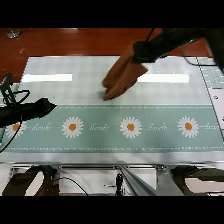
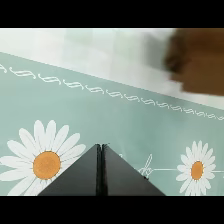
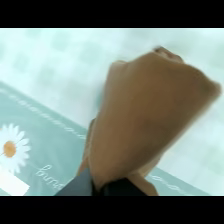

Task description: Fold the shirts.

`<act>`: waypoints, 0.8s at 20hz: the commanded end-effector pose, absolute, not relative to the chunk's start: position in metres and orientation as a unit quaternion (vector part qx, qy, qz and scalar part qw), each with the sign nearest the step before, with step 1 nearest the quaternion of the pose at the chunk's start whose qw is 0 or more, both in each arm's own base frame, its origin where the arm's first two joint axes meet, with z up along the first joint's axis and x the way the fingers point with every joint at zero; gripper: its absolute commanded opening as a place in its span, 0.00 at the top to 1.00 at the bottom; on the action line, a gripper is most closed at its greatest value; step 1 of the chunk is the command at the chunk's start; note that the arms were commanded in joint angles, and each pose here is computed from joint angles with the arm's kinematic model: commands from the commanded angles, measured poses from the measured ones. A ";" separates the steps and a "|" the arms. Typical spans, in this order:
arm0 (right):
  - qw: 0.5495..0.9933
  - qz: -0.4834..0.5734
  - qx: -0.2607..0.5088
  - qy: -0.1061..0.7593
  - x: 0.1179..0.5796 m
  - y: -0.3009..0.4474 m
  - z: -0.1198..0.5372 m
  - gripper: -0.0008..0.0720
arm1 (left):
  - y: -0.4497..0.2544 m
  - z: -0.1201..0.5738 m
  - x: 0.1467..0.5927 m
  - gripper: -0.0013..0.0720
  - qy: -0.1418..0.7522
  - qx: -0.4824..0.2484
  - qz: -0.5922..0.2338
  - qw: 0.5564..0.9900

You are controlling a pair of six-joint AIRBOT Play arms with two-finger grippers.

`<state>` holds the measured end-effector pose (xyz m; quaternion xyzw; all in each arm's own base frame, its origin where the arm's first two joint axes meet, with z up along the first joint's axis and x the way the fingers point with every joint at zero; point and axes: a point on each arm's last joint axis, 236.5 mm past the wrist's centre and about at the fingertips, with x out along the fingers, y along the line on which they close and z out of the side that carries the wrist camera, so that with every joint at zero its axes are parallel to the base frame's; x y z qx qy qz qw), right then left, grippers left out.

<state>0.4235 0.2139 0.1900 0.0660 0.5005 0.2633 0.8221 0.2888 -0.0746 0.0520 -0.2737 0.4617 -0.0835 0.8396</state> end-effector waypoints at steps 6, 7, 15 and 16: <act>0.827 -0.013 0.201 0.526 0.390 0.021 0.228 0.96 | -0.075 0.052 0.289 0.94 0.462 -0.273 -0.084 0.840; 0.821 -0.039 0.223 0.524 0.381 0.004 0.230 0.96 | -0.075 0.052 0.289 0.94 0.462 -0.273 -0.084 0.840; 0.743 -0.312 0.314 0.502 0.237 -0.129 0.213 0.96 | -0.074 0.052 0.290 0.94 0.458 -0.259 -0.091 0.845; 0.727 -0.347 0.323 0.497 0.213 -0.139 0.207 0.96 | -0.074 0.053 0.291 0.94 0.456 -0.259 -0.090 0.846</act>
